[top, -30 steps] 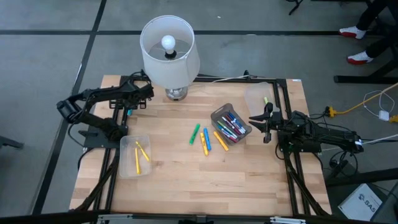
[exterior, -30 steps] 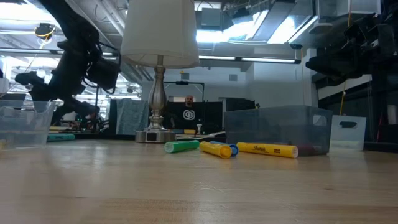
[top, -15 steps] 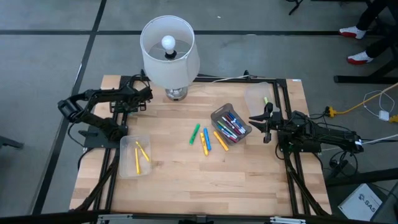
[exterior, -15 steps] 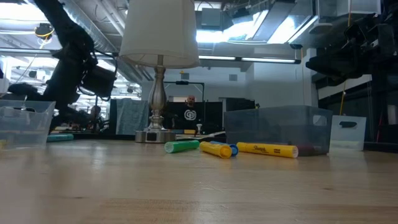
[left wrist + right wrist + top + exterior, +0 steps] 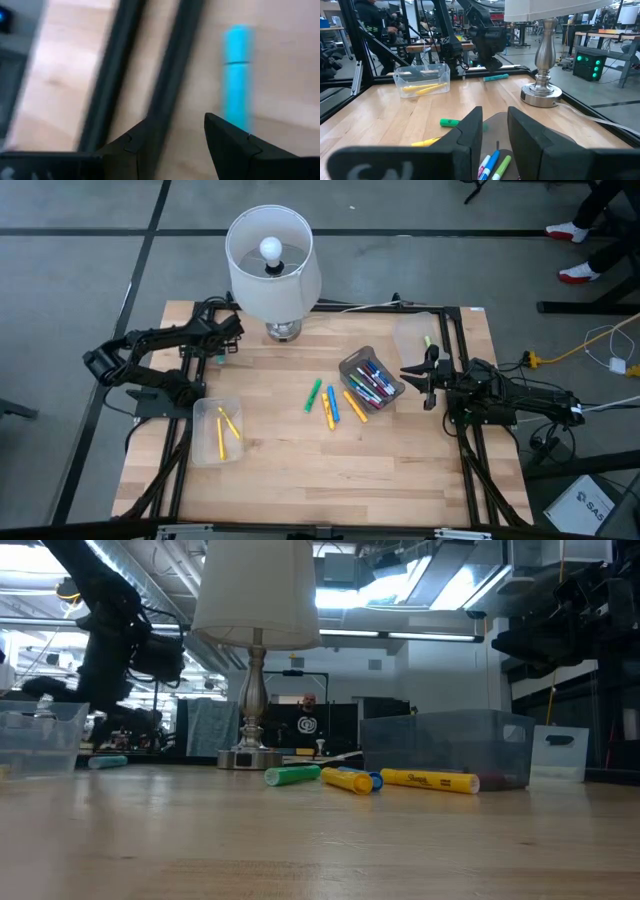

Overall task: Pick & Place Markers
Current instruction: Put the yellow highlighter pen into the right transparent bin

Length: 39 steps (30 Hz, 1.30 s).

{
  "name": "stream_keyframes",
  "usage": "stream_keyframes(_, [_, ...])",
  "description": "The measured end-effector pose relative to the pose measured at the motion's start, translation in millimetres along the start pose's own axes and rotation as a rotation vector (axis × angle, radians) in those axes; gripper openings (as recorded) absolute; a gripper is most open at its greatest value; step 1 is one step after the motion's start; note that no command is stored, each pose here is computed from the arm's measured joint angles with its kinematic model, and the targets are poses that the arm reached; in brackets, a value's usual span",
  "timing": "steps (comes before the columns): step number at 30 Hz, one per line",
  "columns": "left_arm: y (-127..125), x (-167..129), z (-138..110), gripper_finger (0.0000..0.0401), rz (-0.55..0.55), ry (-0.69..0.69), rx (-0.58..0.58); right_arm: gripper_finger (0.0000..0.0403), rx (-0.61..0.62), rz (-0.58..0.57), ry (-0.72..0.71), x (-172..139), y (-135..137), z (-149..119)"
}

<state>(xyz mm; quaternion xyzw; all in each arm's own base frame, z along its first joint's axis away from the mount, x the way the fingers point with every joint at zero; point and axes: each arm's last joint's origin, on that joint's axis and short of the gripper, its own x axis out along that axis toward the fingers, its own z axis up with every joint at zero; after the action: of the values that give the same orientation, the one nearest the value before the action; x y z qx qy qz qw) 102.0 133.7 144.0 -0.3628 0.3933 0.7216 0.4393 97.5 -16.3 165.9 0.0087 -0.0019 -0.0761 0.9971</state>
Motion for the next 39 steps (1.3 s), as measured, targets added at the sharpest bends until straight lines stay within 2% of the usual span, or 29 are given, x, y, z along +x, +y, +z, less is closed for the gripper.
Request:
stream_keyframes(4, [-13,-3,2,0.0157,-0.124,-0.033,0.025,0.0091,0.0,0.0,0.001,0,0,0])
stream_keyframes(7, [-18,-3,2,0.0157,-0.151,-0.052,0.035,0.0091,0.0,0.0,0.0,0,0,0])
stream_keyframes(13, [-14,-9,10,0.0157,-0.097,-0.122,-0.022,0.009,0.0,0.0,0.0,0,0,0])
stream_keyframes(15, [-11,-8,9,0.0157,-0.063,-0.097,-0.036,0.009,0.0,0.0,0.0,0,0,0])
stream_keyframes(20, [9,-5,0,0.0157,0.123,0.005,-0.102,0.0091,0.0,0.0,0.0,0,0,0])
stream_keyframes(22, [12,-5,-2,0.0157,0.152,0.015,-0.102,0.009,0.0,0.0,0.0,0,0,0])
stream_keyframes(35, [-1,10,-6,0.0157,0.02,0.02,-0.075,0.009,0.0,0.0,0.0,0,0,0])
stream_keyframes(39, [-6,15,-6,0.0157,0.031,0.014,-0.062,0.0091,0.0,-0.001,0.0,0,0,0])
